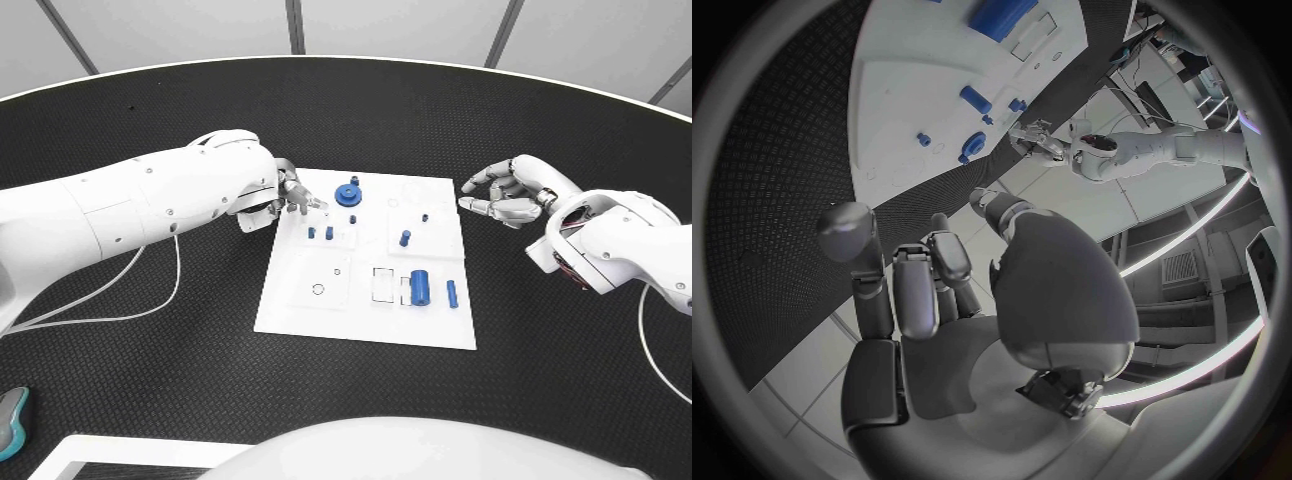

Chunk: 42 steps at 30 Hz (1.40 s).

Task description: Assemble the parts on the task board

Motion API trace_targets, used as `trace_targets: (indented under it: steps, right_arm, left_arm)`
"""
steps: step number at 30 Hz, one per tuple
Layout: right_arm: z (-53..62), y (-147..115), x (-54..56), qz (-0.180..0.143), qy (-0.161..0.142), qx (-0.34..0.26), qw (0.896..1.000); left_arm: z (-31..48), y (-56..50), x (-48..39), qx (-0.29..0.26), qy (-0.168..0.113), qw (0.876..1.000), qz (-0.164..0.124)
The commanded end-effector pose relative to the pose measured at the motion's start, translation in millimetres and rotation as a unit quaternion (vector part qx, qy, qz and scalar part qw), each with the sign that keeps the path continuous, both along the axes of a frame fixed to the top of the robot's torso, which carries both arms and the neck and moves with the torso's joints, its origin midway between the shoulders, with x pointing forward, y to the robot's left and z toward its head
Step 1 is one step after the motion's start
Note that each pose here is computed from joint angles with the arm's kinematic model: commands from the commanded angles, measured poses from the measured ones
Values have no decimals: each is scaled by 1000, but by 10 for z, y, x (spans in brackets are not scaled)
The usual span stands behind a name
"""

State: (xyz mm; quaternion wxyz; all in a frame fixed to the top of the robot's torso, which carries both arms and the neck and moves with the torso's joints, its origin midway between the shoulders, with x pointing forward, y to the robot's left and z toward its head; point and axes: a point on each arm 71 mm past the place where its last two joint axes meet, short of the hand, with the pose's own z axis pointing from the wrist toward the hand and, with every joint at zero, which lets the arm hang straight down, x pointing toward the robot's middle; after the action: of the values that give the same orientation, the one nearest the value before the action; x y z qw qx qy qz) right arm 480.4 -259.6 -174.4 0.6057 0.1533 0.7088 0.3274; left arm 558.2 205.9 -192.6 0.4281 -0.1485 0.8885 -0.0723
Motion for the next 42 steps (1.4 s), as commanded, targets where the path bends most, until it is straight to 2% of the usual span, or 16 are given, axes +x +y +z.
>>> trace_targets:
  steps: [1, 5, 7, 8, 9, 11, 16, 22, 28, 36, 42]
  right_arm:
    - [0, -4, 1, -1, 0, 0, 1000]
    - [0, -5, 4, -1, -1, 0, 1000]
    - [-2, -4, 7, -1, -2, 0, 1000]
    - [-3, -4, 7, 0, -2, 0, 1000]
    - [-6, -4, 9, 0, -2, 0, 1000]
    - [-9, -3, 10, 1, -3, 0, 1000]
    - [-13, -2, 13, 2, -3, 0, 1000]
    - [-15, -2, 12, 2, -4, 0, 1000]
    - [-16, 5, 11, 3, -4, 1, 1000]
    - [-17, 8, 8, 4, -4, 1, 1000]
    - [-18, 7, 4, 4, -4, 1, 1000]
  left_arm:
    - [61, -16, 32, -22, -51, 998, -4]
    - [152, -141, 42, -72, -117, 989, -47]
    - [229, -272, 18, -111, -164, 976, -93]
    - [249, -306, 9, -117, -176, 972, -105]
    - [295, -379, -15, -129, -204, 962, -132]
    - [344, -461, -47, -136, -235, 949, -162]
    - [401, -587, -106, -126, -276, 927, -221]
    - [359, -630, -163, -99, -289, 916, -262]
    - [253, -643, -221, -71, -280, 913, -287]
    - [29, -595, -259, -37, -251, 920, -298]
    - [-38, -587, -246, -30, -245, 922, -298]
